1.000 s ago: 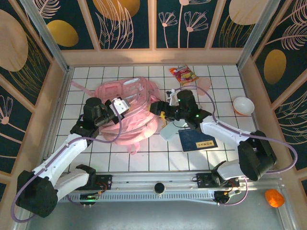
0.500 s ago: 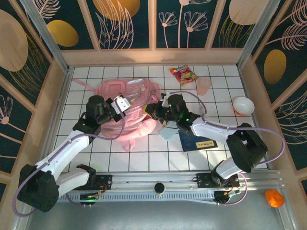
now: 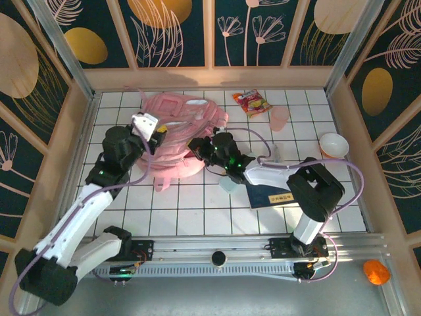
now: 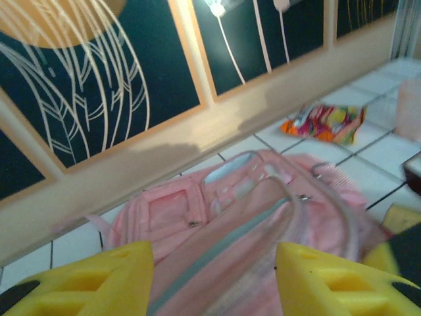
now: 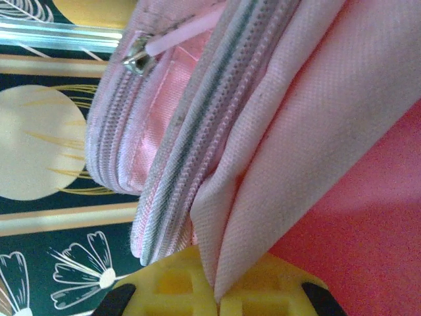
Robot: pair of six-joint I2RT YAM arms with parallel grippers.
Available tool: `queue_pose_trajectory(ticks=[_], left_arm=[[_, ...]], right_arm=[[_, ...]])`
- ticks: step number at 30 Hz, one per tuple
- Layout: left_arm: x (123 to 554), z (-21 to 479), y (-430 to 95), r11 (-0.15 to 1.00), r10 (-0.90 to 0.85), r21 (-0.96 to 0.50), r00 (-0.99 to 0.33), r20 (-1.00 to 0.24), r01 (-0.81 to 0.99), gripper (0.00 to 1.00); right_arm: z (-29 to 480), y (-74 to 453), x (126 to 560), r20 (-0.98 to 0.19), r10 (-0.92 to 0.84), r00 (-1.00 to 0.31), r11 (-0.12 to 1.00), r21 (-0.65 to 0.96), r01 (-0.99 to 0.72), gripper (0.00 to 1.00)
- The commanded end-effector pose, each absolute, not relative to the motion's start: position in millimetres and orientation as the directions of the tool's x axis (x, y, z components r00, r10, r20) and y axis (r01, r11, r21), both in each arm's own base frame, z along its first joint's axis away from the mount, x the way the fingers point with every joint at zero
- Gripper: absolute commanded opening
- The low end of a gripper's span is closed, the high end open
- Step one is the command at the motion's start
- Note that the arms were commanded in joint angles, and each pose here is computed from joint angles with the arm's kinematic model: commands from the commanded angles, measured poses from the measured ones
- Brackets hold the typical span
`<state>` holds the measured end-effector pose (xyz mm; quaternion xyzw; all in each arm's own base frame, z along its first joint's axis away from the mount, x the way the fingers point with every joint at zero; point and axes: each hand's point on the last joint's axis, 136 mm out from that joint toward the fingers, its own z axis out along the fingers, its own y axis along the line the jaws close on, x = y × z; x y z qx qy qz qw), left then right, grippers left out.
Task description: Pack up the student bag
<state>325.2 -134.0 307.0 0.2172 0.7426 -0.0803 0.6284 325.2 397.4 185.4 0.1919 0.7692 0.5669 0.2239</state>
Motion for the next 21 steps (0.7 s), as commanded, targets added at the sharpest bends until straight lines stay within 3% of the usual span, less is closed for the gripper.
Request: queue_pose_trajectory(ticks=[1,6,14,21], left_arm=[[304,268,-126,0.923,-0.052,-0.191,-0.384,-0.922,0.333,0.48],[281,227,-143,0.863,-0.250,-0.444,-0.560,-0.790,0.241,0.47],[280,182,-166,0.879,-0.265,-0.462,-0.686,-0.677,0.116,0.47],[293,170,-173,0.881,-0.299,-0.468,-0.687,-0.662,0.066,0.47]], right_arm=[[234,409,346,-0.141,0.625,-0.768,0.171,0.984,-0.042,0.00],[237,418,351,-0.137,0.626,-0.767,0.169,0.985,-0.039,0.00],[244,427,352,-0.129,0.614,-0.778,0.154,0.987,-0.042,0.00],[249,430,349,-0.112,0.604,-0.789,0.131,0.991,-0.041,0.00]])
